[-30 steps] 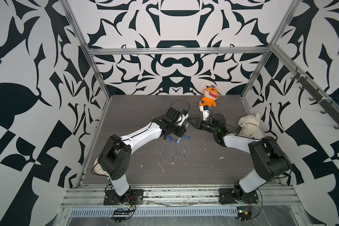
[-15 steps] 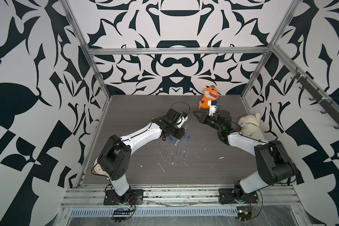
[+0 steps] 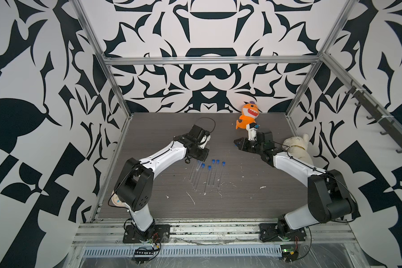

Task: Remove stoppers from test tubes
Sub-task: Open the stopper on the test tube, then place the test tube at the center of the board, then place the stopper at the center of the board.

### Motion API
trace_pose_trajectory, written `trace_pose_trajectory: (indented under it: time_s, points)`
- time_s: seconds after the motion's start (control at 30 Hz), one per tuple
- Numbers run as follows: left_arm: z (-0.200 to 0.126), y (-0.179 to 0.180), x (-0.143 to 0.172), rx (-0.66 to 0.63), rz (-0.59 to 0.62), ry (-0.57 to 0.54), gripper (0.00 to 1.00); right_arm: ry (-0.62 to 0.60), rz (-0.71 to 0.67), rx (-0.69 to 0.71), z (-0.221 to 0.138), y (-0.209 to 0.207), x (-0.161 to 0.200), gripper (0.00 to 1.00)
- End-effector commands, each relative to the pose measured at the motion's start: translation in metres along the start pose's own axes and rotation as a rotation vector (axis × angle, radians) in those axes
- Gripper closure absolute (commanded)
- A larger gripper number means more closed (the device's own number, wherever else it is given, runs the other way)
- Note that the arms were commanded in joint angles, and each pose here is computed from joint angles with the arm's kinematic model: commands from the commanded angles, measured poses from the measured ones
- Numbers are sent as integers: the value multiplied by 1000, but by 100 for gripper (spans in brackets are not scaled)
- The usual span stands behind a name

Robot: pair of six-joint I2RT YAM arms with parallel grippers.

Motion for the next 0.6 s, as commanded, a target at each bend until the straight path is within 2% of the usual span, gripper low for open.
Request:
trace_pose_trajectory:
  time_s: [0.0,0.27,0.57]
  points:
    - [4,30,9,-87,-109,93,100,98,55,112,-6,-30,21,100]
    - [31,74,20,-268,-173,230,100,158,155,164,14,-64,38,100]
    - [57,85,30,-303,-192,293,100,158,236,202,34,-93,47,92]
Point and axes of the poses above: each gripper's point midway between its finger pads, its own z axis out along the fingers, its own y axis along the line the jaws close on, x = y × z, the point moved 10 cm from there along -z, back along the fingers, and after that the axes turned 7 degrees about z, right-handed, at the moved point
